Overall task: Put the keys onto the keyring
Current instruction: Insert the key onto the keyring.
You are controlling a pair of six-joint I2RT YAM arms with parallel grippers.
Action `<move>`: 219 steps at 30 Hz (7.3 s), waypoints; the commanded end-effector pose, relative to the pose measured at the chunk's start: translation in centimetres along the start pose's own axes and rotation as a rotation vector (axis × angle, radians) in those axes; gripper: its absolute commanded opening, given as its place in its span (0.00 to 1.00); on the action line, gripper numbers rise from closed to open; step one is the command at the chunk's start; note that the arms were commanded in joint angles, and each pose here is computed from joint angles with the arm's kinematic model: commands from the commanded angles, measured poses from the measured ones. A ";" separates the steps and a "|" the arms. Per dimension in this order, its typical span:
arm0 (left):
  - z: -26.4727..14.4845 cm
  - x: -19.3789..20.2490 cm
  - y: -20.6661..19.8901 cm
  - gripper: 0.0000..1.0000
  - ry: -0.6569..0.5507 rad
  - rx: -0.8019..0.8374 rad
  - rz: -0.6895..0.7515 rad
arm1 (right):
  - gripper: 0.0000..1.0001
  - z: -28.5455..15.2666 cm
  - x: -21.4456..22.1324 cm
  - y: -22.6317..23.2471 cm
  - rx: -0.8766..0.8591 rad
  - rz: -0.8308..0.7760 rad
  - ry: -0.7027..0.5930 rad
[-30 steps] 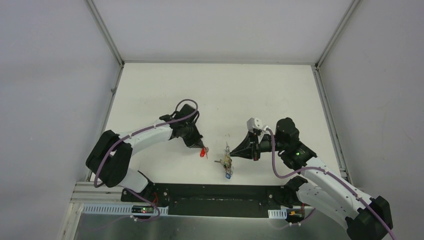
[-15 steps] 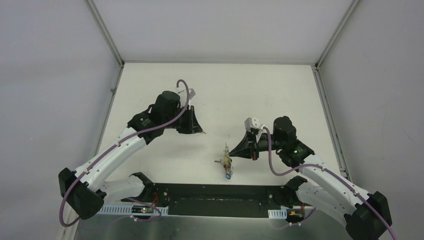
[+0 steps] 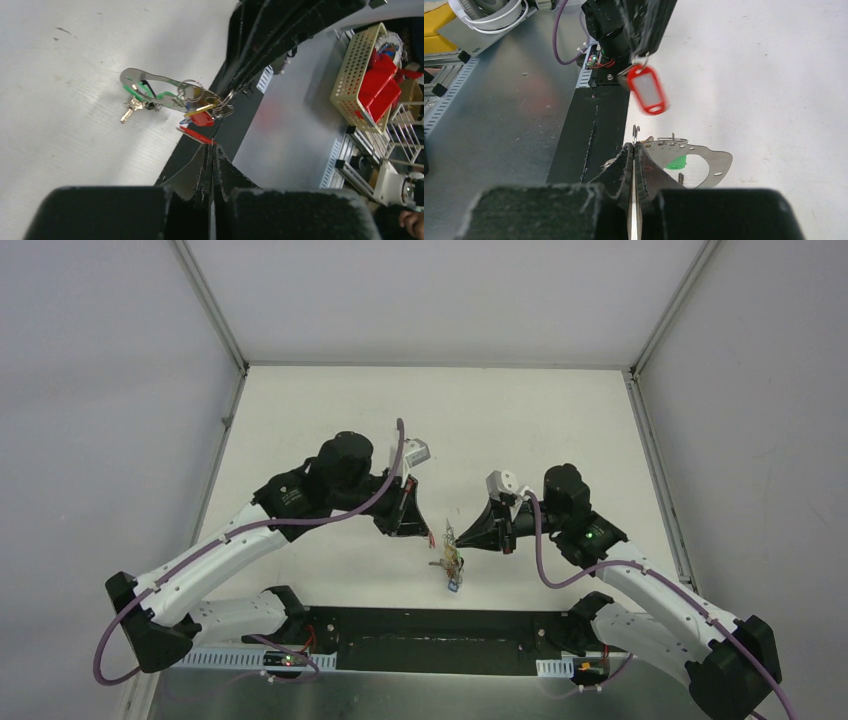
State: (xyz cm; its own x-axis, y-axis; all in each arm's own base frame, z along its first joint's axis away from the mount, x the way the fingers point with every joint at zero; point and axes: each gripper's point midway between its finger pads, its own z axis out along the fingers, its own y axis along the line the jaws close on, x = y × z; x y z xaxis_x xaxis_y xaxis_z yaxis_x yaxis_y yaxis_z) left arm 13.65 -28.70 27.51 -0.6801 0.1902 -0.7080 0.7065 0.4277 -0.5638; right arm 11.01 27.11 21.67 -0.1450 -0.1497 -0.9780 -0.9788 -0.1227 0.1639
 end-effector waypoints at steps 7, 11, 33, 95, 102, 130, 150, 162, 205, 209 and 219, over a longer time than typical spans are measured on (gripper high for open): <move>1.2 -0.4 -4.4 0.00 0.023 0.179 -0.027 | 0.00 0.1 -2.6 0.6 -0.051 -0.170 -0.053; 1.9 -0.3 -4.3 0.00 0.013 0.187 -0.066 | 0.00 0.0 -2.7 0.9 -0.066 -0.197 -0.057; 3.1 0.0 -4.7 0.00 0.020 0.237 0.069 | 0.00 -0.5 -2.4 2.1 -0.104 -0.447 -0.084; 4.1 0.9 -5.0 0.00 0.097 0.218 0.080 | 0.00 -0.2 -1.9 3.0 -0.152 -0.447 -0.069; 4.0 0.6 -5.8 0.00 0.101 0.252 0.096 | 0.00 -0.1 -1.6 2.8 -0.146 -0.432 -0.060; 3.9 3.3 -4.4 0.00 0.204 0.186 0.077 | 0.00 0.0 -1.7 2.8 -0.154 -0.420 -0.055; 4.9 1.8 -4.9 0.00 0.149 0.194 0.078 | 0.00 0.1 -1.5 3.1 -0.169 -0.420 -0.054; 4.3 1.7 -5.6 0.00 0.133 0.223 0.088 | 0.00 0.1 -1.3 3.0 -0.161 -0.412 -0.047; 3.6 3.8 -6.2 0.00 0.283 0.212 -0.078 | 0.00 0.3 -0.8 2.9 -0.157 -0.392 -0.019; 3.4 3.6 -6.4 0.00 0.276 0.215 -0.076 | 0.00 0.3 -0.7 2.9 -0.157 -0.388 -0.015; 3.0 2.6 -6.8 0.00 0.249 0.203 -0.097 | 0.00 0.4 -0.6 2.8 -0.157 -0.384 -0.005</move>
State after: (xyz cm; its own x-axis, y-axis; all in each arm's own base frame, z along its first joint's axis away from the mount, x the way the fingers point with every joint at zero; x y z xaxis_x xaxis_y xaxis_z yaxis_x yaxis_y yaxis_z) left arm 8.25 -33.59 25.27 -0.7546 0.4047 -0.5165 0.6452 0.3148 -0.6961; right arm 7.66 26.83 20.79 0.1551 -0.0974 -0.9831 -0.9385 -0.3254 -0.1158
